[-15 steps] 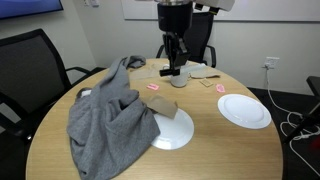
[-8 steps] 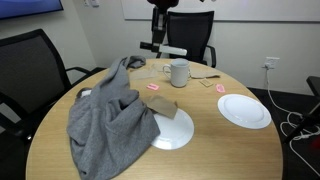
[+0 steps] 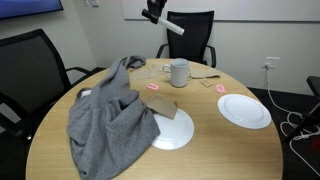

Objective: Put the marker in the mug

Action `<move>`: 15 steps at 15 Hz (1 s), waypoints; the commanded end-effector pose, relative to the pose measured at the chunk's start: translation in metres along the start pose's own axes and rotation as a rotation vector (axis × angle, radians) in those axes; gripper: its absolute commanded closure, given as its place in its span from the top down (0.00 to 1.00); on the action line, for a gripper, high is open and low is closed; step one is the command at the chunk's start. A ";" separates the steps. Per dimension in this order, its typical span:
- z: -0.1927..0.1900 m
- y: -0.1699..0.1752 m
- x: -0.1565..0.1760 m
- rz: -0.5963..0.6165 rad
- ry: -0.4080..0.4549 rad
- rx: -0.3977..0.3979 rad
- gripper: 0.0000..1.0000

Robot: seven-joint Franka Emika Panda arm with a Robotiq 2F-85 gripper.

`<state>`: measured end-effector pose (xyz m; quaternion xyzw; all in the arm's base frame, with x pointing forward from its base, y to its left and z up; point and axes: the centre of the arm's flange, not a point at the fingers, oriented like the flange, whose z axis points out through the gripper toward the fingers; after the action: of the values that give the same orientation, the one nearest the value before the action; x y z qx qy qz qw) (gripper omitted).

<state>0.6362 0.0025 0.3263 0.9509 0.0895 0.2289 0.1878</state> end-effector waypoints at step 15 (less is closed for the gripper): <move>0.025 -0.034 -0.009 0.540 0.307 -0.388 0.05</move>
<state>0.6362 0.0244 0.2956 0.8723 -0.1509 0.3840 0.2625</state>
